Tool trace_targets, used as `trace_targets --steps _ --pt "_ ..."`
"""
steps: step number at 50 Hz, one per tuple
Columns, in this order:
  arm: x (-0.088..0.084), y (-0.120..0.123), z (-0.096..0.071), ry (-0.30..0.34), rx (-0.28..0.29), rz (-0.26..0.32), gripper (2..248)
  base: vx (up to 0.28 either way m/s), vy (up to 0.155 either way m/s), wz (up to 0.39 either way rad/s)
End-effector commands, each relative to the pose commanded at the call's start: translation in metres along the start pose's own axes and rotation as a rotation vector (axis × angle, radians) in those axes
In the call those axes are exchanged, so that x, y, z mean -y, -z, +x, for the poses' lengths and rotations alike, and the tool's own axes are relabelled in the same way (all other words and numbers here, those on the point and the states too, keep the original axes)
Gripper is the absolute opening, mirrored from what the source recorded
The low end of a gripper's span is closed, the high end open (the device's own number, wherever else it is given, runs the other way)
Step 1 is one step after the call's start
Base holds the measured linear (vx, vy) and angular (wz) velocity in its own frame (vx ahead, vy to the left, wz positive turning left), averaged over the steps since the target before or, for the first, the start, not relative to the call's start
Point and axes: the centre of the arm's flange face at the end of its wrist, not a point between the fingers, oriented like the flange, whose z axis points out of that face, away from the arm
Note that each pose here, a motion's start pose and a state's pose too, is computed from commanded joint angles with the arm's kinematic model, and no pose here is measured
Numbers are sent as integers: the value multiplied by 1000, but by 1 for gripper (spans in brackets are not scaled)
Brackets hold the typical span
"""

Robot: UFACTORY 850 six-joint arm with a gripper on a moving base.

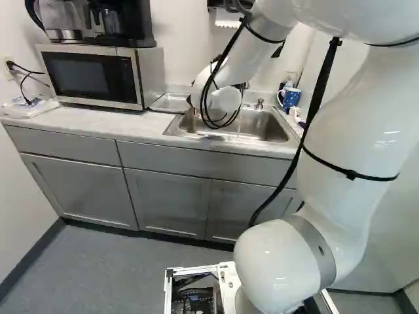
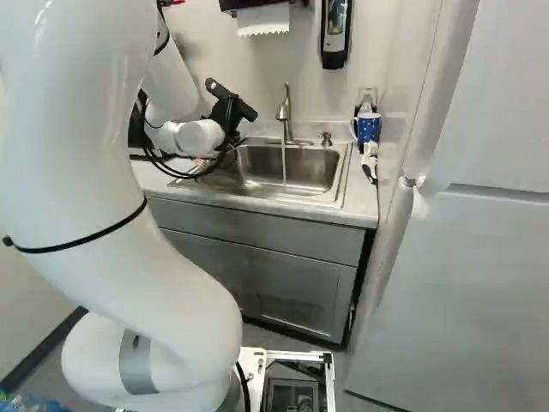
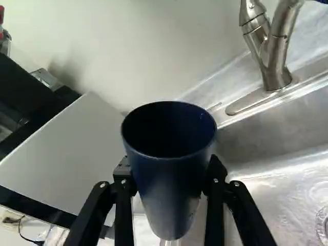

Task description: Rinse the cup and place it in the tray

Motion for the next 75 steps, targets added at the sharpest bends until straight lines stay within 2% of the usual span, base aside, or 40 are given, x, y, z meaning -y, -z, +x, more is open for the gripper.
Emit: trace_targets --steps 66,68,75 --pt "0 0 0 697 0 0 124 0 0 0" --pt "0 0 0 715 0 0 124 0 0 0" --pt "0 0 0 715 0 0 124 0 0 0"
